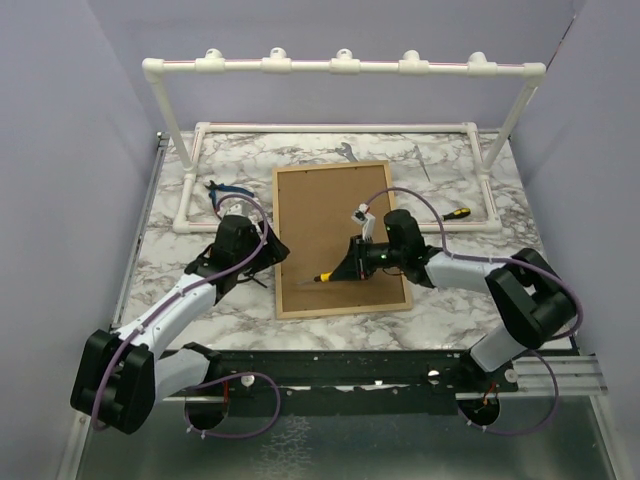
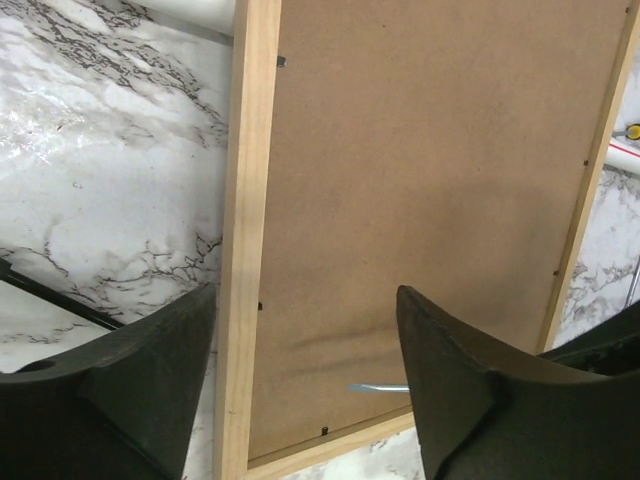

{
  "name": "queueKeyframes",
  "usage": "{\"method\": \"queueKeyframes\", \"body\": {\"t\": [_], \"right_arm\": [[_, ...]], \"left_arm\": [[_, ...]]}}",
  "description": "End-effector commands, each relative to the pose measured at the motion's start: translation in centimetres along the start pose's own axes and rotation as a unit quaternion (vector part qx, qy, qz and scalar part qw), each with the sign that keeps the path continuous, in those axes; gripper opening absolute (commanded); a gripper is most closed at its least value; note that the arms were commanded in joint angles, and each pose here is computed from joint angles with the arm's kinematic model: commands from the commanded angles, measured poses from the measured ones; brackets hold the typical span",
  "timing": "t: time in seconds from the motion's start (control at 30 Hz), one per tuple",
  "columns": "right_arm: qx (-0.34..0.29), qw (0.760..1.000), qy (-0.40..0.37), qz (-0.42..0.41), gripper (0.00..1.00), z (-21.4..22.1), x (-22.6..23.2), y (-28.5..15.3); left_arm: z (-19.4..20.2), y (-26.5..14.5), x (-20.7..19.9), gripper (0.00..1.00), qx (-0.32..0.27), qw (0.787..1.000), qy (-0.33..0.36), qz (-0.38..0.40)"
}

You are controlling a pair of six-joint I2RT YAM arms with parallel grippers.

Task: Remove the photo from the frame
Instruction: Release the photo frame item from the photo frame.

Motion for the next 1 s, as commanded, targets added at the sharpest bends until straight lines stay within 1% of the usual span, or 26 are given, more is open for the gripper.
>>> {"method": "queueKeyframes", "body": {"t": [0.0, 0.03, 0.1, 0.23, 0.33, 0.5, 0.57, 0.7, 0.87, 0.97], "right_arm": [[0.011, 0.998, 0.032, -0.06, 0.01, -0.5, 0.3, 1.4], [0.011, 0.997, 0.034, -0.068, 0.01, -0.5, 0.2, 1.7], [0.004, 0.996, 0.036, -0.083, 0.01, -0.7, 0.1, 2.1], [0.005, 0.996, 0.044, -0.072, 0.01, -1.1, -1.1, 3.1], [-0.003, 0.996, 0.06, -0.067, 0.01, -1.4, -1.6, 3.5], [-0.019, 0.995, 0.089, -0.051, 0.01, -1.7, -2.5, 4.2], [-0.018, 0.994, 0.101, -0.043, 0.01, -1.6, -3.1, 4.5], [-0.013, 0.991, 0.131, -0.033, 0.01, -1.3, -4.1, 5.2], [-0.018, 0.988, 0.148, -0.036, 0.01, -1.5, -4.3, 5.6], [-0.02, 0.988, 0.151, -0.031, 0.01, -1.6, -4.5, 5.7]], "left_arm": [[0.5, 0.5, 1.1, 0.71, -0.005, 1.0, 0.024, -0.012], [0.7, 0.5, 1.3, 0.7, -0.002, 1.0, 0.023, -0.014], [1.4, 0.4, 1.6, 0.65, 0.004, 1.0, 0.019, -0.016], [2.5, 0.4, 2.4, 0.55, 0.013, 1.0, 0.008, -0.024], [2.9, 0.1, 2.8, 0.47, 0.009, 1.0, 0.004, -0.027], [3.3, -0.6, 3.4, 0.43, -0.004, 1.0, 0.002, -0.031], [3.6, -0.8, 4.0, 0.38, -0.006, 0.999, -0.002, -0.045], [4.4, -0.8, 4.4, 0.31, 0.002, 0.999, -0.008, -0.046], [4.5, -0.4, 4.3, 0.27, -0.006, 0.999, -0.012, -0.029], [4.4, -0.2, 3.7, 0.27, -0.006, 1.0, -0.009, -0.009]]}}
Point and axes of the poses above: each gripper's point midway between its finger pads, its own y axis out along the fingers, its own x axis along the line the jaws close on, z = x × y, the point moved 4 cm from there along -y, back along the fingers, and after that the axes turned 7 degrees about y, right-handed, at the moved point
